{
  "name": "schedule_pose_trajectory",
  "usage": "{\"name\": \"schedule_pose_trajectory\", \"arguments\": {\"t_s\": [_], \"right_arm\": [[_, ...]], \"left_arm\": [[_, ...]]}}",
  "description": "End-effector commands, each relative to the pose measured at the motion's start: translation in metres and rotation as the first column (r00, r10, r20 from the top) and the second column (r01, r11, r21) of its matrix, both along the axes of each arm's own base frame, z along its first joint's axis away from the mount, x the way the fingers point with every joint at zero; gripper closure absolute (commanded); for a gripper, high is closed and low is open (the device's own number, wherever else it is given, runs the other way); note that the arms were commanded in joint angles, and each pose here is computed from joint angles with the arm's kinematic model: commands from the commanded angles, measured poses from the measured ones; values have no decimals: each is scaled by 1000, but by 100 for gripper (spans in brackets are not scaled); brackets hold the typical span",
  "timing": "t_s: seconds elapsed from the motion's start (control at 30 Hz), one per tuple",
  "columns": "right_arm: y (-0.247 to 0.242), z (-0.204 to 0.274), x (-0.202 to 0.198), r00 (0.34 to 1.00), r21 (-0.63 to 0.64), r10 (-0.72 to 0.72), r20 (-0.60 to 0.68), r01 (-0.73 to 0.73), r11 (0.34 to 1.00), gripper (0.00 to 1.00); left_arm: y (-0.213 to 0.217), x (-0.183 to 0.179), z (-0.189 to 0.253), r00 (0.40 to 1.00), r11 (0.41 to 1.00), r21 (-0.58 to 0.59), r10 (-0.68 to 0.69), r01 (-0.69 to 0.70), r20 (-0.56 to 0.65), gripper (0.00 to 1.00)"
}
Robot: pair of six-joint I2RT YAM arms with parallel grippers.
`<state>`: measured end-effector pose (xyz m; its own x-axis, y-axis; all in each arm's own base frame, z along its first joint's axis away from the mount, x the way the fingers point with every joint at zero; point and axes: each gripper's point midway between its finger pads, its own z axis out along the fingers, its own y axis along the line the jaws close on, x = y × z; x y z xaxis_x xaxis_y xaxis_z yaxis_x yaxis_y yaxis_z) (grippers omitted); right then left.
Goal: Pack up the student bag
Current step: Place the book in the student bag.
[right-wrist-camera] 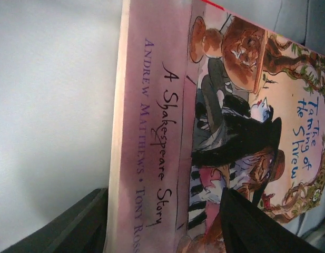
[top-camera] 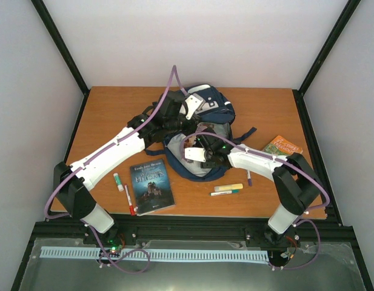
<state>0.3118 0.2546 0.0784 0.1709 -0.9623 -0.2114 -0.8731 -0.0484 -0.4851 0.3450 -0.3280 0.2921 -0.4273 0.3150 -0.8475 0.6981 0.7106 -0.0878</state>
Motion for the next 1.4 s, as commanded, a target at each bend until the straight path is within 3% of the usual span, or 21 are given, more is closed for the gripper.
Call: {"name": "schedule_pose_trajectory", "arguments": {"t_s": [0.0, 0.4, 0.67, 0.87, 1.17, 1.37], "right_arm": [[5, 12, 34, 986, -24, -45, 161, 50, 998, 44], [6, 11, 62, 937, -157, 110, 332, -60, 986, 71], [6, 10, 78, 913, -186, 167, 372, -103, 977, 78], [-1, 3, 64, 937, -169, 157, 311, -108, 980, 76], [-12, 55, -9, 989, 86, 53, 136, -65, 994, 58], [-42, 64, -56, 1000, 169, -16, -4, 17, 985, 55]], "left_arm": [[-1, 0, 64, 992, 989, -147, 1, 18, 129, 99], [-3, -4, 65, 993, 987, -155, -21, 40, 120, 99], [-5, -5, 64, 993, 986, -157, -32, 50, 114, 99], [-6, -3, 60, 994, 987, -153, -33, 49, 106, 99], [-18, 7, 41, 997, 986, -159, -32, 41, 64, 99], [-25, 20, 7, 1000, 995, -101, -15, 15, -2, 99]]}}
